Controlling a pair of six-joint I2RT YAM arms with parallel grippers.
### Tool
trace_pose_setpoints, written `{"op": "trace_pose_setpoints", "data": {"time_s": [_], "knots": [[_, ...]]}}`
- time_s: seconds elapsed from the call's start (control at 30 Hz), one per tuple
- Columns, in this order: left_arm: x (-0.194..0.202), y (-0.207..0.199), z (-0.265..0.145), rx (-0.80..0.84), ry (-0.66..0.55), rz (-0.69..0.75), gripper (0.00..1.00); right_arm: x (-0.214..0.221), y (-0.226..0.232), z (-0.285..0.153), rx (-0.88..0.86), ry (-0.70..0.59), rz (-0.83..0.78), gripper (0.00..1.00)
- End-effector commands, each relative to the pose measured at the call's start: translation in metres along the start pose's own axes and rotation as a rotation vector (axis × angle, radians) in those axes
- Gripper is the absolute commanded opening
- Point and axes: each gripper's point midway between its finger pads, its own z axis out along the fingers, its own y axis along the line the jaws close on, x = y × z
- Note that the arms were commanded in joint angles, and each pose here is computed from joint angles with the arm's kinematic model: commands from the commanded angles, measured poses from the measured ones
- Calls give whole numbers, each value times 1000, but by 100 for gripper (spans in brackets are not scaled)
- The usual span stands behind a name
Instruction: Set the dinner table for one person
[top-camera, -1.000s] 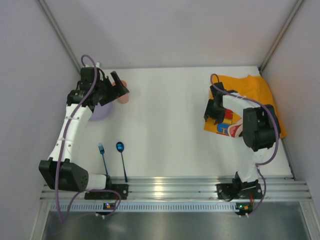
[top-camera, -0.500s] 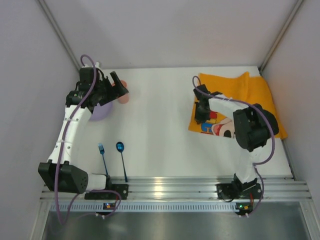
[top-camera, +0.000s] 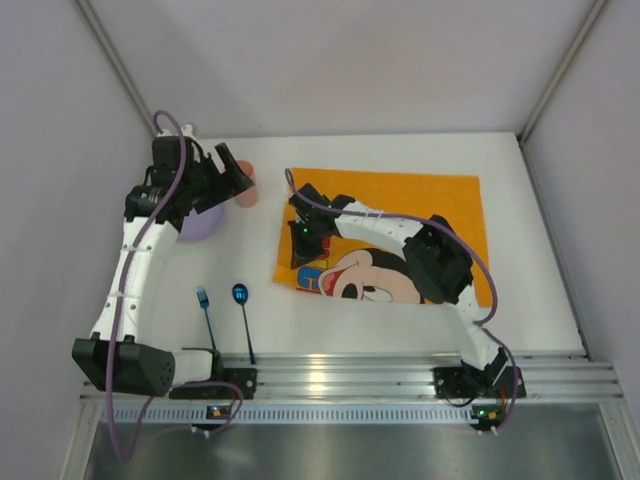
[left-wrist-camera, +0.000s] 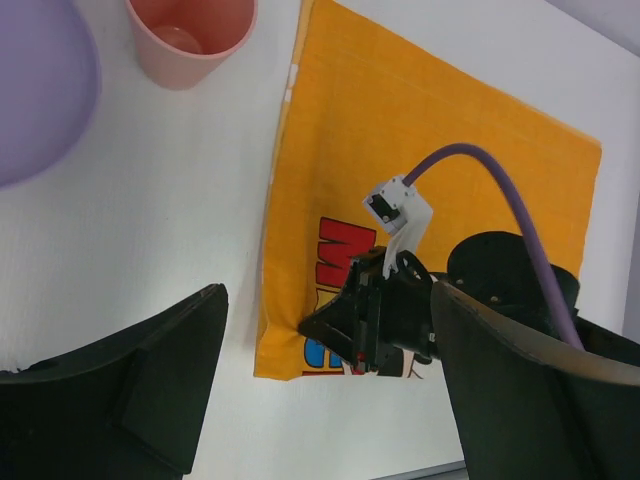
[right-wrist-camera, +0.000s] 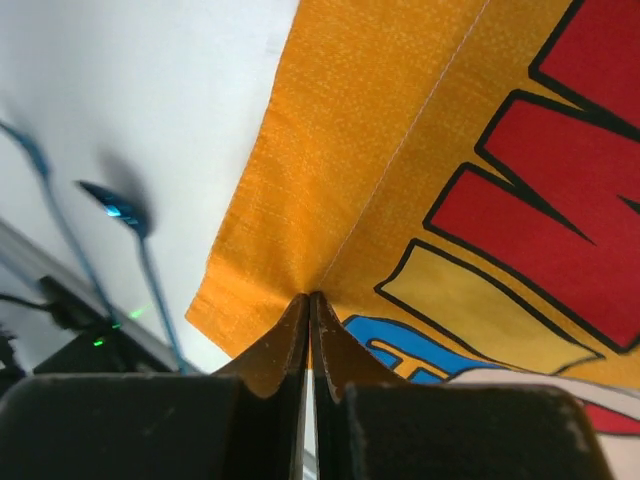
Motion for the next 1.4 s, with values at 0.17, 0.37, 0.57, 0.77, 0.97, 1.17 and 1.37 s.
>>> {"op": "trace_pose_setpoints", "data": {"time_s": [0.17, 0.37, 0.57, 0.77, 0.97, 1.17, 1.37], "knots": [[-11, -8, -38, 9, -64, 21, 89, -39, 76, -90, -244, -123, -21, 69], [28, -14, -18, 18, 21, 48, 96, 1, 27, -148, -94, -169, -79, 89], [99, -24, 15, -27, 133, 177, 96, 44, -53, -180, 55, -197, 20, 89], [157, -19, 64, -29, 267, 231, 96, 67, -116, -212, 44, -248, 164, 77], [183, -10, 118, -102, 367, 254, 95, 97, -145, -229, 77, -235, 184, 6], [206, 5, 147, -154, 424, 243, 94, 119, -150, -229, 69, -239, 223, 0], [239, 31, 139, -201, 486, 221, 91, 128, -153, -228, 70, -239, 218, 0]]}}
